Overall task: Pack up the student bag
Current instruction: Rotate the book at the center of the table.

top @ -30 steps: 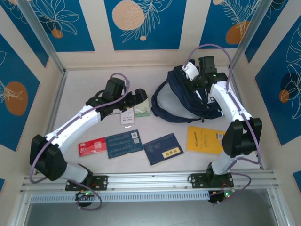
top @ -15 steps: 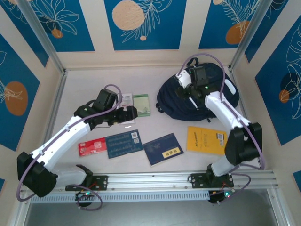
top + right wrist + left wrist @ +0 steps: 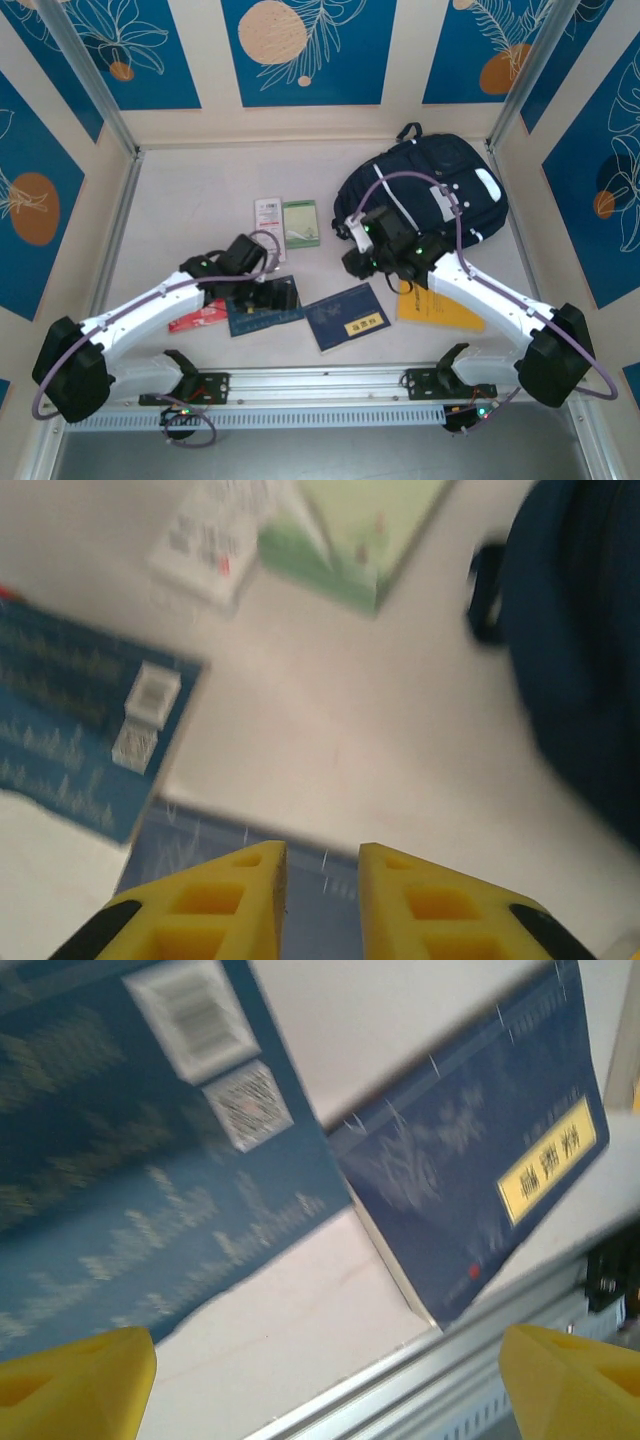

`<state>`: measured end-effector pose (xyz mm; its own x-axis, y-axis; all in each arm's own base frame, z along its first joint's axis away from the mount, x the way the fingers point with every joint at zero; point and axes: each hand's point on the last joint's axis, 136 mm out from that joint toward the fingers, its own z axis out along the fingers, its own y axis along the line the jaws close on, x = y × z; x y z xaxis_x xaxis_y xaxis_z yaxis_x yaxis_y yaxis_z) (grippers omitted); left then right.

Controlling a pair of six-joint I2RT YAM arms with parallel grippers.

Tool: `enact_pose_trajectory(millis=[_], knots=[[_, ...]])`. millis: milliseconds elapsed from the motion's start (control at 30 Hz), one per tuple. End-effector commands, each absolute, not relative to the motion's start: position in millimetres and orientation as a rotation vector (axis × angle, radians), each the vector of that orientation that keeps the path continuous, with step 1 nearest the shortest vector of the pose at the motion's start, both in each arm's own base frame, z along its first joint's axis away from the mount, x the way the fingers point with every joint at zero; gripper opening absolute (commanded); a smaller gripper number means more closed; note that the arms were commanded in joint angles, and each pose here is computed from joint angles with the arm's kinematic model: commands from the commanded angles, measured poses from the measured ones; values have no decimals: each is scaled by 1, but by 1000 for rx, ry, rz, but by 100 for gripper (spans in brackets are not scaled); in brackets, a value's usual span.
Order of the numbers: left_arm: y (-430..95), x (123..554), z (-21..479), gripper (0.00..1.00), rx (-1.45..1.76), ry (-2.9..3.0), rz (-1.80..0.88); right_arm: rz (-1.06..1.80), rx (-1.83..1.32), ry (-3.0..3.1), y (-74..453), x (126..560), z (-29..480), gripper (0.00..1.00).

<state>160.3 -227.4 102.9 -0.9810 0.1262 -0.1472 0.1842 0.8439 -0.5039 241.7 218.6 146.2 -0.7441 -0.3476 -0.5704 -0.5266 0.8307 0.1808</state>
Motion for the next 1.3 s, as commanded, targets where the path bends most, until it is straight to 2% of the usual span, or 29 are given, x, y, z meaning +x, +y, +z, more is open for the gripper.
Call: enact_pose_trajectory(millis=[0, 200, 333, 533, 667, 933, 1267], knots=[[-263, 140, 98, 86, 436, 2899, -911, 581, -246, 2748, 196, 201, 116, 26], [-283, 160, 93, 85, 536, 2883, -788, 648, 96, 2858, 164, 149, 87, 28], [-311, 182, 87, 86, 646, 2885, -748, 711, 391, 2922, 147, 116, 69, 22], [-343, 208, 62, 86, 824, 2903, -673, 912, 589, 2952, 156, 94, 50, 20], [-356, 216, 43, 83, 871, 2949, -657, 958, 614, 2969, 163, 94, 38, 17], [-375, 207, 36, 79, 876, 2981, -827, 987, 643, 2967, 172, 103, 20, 16], [-376, 206, 37, 78, 786, 3019, -934, 1001, 673, 2854, 181, 167, 28, 14]])
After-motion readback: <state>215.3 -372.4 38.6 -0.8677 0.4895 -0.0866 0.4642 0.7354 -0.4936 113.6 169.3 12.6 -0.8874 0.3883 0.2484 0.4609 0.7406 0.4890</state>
